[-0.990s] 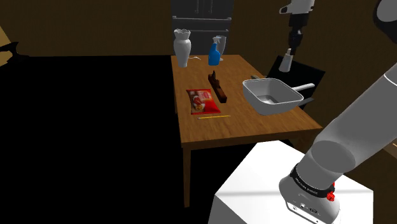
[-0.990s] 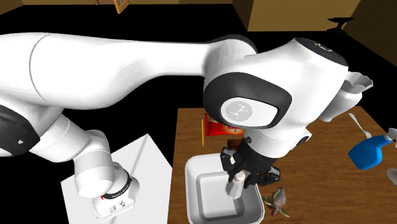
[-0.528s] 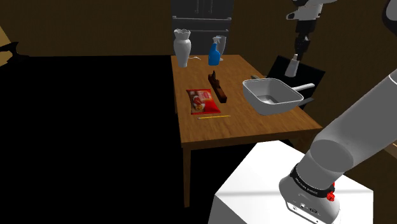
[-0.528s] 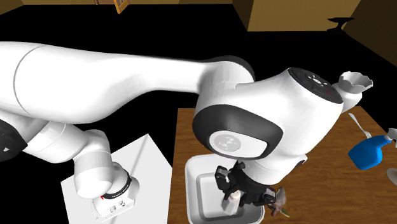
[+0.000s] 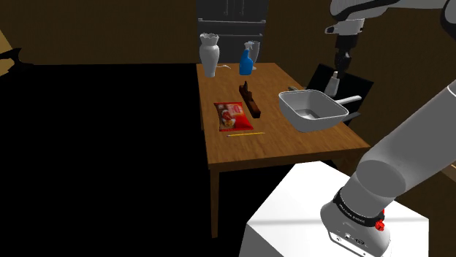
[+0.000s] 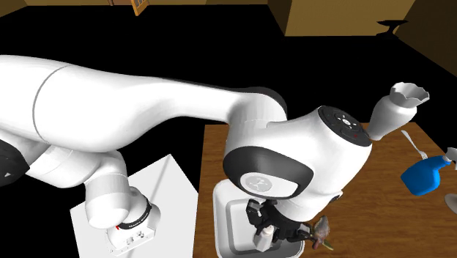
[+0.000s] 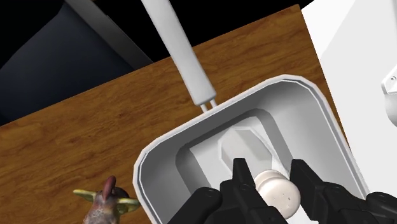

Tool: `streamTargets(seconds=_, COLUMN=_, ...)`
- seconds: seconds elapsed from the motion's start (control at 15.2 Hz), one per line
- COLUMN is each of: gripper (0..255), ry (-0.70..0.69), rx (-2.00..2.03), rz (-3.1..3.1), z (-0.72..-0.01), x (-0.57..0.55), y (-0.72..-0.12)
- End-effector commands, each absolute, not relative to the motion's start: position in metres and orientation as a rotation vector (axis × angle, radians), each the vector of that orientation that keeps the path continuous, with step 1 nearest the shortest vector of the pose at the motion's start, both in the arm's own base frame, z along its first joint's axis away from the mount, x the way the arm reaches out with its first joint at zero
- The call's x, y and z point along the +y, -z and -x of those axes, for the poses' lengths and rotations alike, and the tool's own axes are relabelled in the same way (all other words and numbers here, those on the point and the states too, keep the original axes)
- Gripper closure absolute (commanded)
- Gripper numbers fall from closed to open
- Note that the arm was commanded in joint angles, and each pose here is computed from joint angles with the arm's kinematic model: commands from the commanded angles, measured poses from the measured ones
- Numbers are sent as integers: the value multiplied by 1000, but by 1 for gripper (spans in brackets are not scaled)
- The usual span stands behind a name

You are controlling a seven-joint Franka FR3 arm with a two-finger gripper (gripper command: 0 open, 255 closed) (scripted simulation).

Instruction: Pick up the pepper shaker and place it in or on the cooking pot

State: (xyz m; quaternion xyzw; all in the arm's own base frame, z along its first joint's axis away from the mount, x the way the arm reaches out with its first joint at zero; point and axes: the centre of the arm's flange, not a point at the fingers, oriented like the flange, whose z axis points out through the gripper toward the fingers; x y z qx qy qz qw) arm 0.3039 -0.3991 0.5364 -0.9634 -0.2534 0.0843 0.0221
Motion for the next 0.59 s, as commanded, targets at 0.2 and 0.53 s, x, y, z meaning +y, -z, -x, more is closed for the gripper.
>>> streamTargets(seconds=0.2, gripper=255, ry=-260, rx=-785, rz=2986, z=-304, x=-399, y=-510)
streamTargets(seconds=0.53, gripper=255, ry=-260, rx=-785, rz=2986, z=-304, x=-399, y=-497)
